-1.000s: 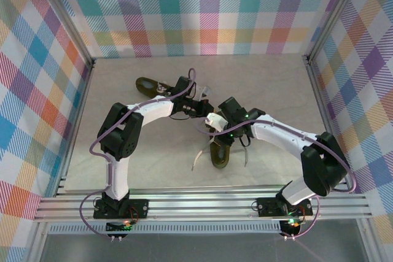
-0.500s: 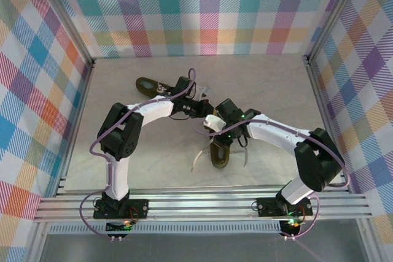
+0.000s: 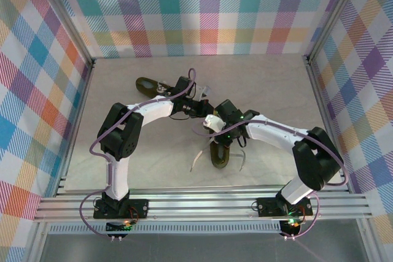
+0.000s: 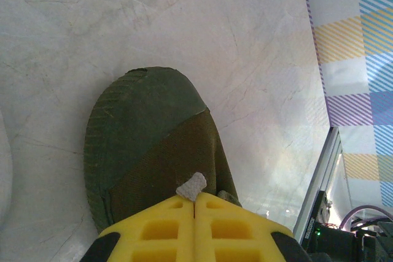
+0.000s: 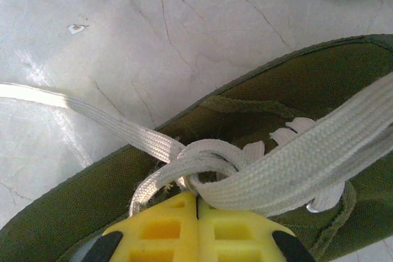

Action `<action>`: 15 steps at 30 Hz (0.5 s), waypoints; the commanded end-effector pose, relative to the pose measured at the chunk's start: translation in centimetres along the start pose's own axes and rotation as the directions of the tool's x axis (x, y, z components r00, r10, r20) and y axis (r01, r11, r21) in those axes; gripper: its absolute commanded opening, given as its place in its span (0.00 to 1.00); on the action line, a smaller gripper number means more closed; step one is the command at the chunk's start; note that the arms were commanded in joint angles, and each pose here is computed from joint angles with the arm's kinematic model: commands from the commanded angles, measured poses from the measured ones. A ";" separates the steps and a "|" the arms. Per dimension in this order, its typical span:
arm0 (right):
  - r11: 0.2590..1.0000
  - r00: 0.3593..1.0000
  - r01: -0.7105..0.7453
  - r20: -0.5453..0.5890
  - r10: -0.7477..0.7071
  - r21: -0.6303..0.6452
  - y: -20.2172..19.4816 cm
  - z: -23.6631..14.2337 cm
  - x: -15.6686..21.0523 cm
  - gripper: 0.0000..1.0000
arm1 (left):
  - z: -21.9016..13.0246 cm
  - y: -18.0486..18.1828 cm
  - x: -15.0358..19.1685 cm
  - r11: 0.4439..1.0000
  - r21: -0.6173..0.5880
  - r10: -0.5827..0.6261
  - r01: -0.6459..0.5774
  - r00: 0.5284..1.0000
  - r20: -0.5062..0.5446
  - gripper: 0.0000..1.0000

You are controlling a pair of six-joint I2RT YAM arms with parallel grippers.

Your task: Tie the shoes

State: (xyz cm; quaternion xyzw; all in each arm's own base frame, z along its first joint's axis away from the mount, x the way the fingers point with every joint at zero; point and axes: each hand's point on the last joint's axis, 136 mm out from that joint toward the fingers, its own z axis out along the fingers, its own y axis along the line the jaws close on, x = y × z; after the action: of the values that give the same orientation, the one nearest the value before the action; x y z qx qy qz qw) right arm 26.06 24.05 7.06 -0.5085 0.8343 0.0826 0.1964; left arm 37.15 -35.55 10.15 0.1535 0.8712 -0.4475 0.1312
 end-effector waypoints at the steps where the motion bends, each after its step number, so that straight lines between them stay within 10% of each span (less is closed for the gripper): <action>1: 1.000 0.993 0.001 0.115 0.001 -0.017 0.7 -1.9 -1.5 0.00 | -0.7 -1.6 -0.5 0.999 0.024 0.034 -0.035 0.999 0.022 0.00; 15: 0.991 0.951 -0.132 0.279 0.131 -0.013 -0.4 -4.4 -2.8 0.00 | -0.9 -1.0 -0.3 1.000 -0.001 0.031 -0.031 0.999 0.032 0.00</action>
State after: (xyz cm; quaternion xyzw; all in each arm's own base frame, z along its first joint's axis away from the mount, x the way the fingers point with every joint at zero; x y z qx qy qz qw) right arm 25.74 24.48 10.87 -0.4663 0.8276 0.1469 0.2758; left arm 37.19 -35.48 10.07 0.1524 0.8723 -0.4453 0.1325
